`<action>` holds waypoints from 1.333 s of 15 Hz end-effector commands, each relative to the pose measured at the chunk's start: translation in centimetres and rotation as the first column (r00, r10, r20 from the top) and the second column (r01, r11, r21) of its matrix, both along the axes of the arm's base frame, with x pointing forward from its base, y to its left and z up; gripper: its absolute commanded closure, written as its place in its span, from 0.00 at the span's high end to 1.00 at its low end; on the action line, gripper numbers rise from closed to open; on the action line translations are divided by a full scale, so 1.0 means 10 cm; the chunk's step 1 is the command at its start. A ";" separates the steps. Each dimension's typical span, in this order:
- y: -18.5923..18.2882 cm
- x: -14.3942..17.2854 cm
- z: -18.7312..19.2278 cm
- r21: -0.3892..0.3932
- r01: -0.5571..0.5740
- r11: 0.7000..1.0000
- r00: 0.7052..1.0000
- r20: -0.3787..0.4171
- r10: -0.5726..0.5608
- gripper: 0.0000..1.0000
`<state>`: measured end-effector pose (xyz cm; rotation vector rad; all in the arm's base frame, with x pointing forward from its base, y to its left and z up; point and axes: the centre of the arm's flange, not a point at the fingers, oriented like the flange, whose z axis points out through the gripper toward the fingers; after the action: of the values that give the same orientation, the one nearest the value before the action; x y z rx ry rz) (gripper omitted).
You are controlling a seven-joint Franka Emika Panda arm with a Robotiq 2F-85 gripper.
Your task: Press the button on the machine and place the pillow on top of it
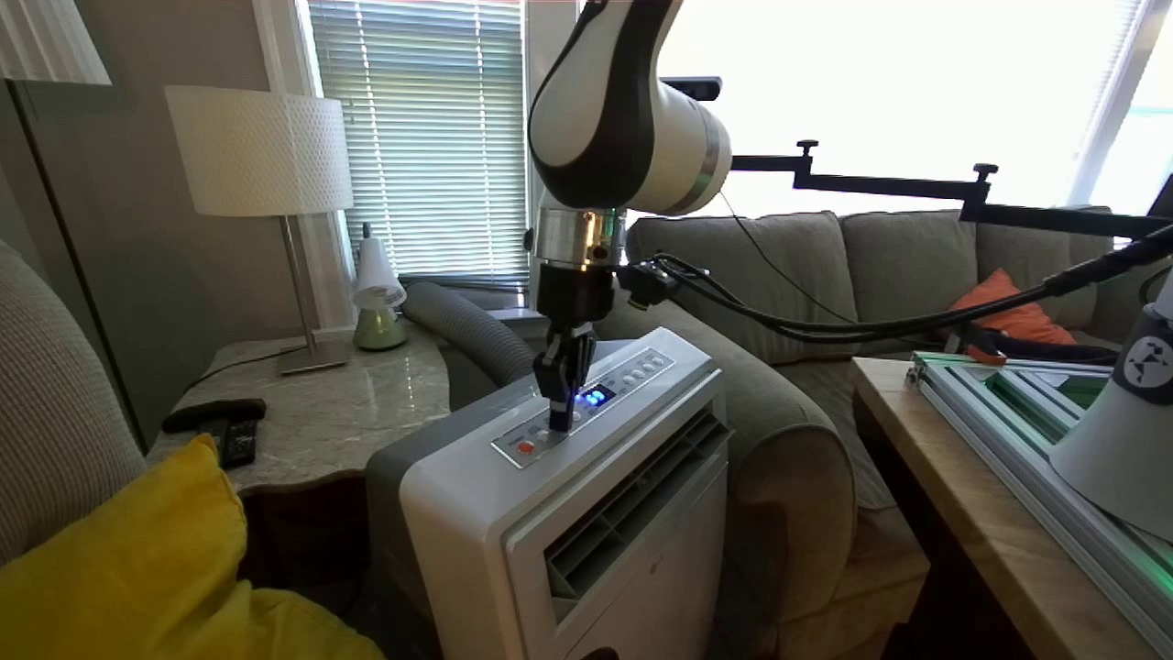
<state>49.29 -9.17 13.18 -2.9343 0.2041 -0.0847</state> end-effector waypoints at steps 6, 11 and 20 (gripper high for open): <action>-0.08 0.02 -0.15 0.004 0.015 1.000 0.999 -0.040 -0.015 0.00; -0.10 0.02 -0.18 0.007 0.021 1.000 0.998 -0.051 -0.020 0.00; -0.05 0.03 -0.09 0.001 0.016 1.000 0.999 -0.040 -0.016 0.00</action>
<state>49.48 -9.32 13.12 -2.9254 0.2220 -0.0656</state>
